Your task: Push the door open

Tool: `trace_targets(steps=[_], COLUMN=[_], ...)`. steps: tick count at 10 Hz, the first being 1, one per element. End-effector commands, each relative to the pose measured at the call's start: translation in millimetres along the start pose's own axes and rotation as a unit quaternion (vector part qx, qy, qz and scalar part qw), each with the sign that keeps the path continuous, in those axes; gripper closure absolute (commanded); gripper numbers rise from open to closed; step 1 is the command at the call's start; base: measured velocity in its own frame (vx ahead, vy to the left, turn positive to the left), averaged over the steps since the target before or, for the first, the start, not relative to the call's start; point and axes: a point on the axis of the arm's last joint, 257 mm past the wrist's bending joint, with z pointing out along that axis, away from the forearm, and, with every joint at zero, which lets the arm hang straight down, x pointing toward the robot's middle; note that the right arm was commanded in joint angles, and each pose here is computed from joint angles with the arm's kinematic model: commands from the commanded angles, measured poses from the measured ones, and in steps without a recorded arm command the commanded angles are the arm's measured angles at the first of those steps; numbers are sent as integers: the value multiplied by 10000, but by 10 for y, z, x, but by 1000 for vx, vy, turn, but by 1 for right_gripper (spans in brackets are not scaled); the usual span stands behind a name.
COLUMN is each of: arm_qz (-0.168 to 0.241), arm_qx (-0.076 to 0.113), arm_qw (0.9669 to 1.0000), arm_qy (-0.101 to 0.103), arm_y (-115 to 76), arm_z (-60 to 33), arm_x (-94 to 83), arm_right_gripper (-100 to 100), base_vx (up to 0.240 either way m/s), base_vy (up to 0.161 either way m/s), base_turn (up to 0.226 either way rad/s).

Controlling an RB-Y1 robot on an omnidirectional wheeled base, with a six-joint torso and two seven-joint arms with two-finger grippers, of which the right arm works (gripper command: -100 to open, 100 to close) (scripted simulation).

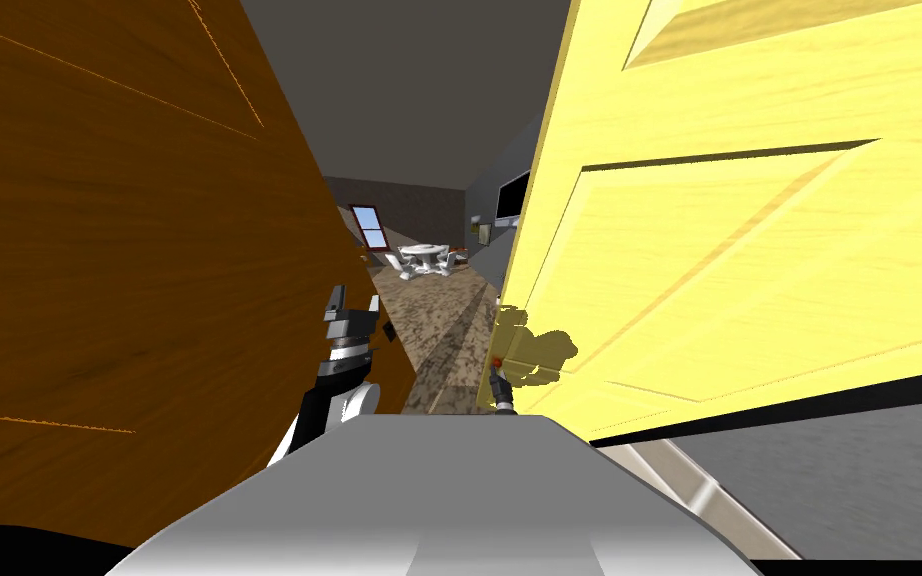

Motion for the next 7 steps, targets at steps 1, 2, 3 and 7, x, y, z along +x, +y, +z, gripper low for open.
trace_targets(steps=[1, 2, 3, 7], arm_qz=[155, 339, 339, 758], arm_qx=[-117, -115, -115, -111], arm_qw=[9997, 9992, 9992, 9969], arm_qy=[-165, -175, -175, -198], arm_y=[127, 137, 137, 157], arm_z=[58, 41, 41, 4], arm_x=[-98, -97, -97, -95], arm_right_gripper=[-100, -100, -100, -100], base_vx=[-38, -27, -11, -15], base_vy=[-4, 8, 11, 12], base_turn=[5, 0, -5, -11])
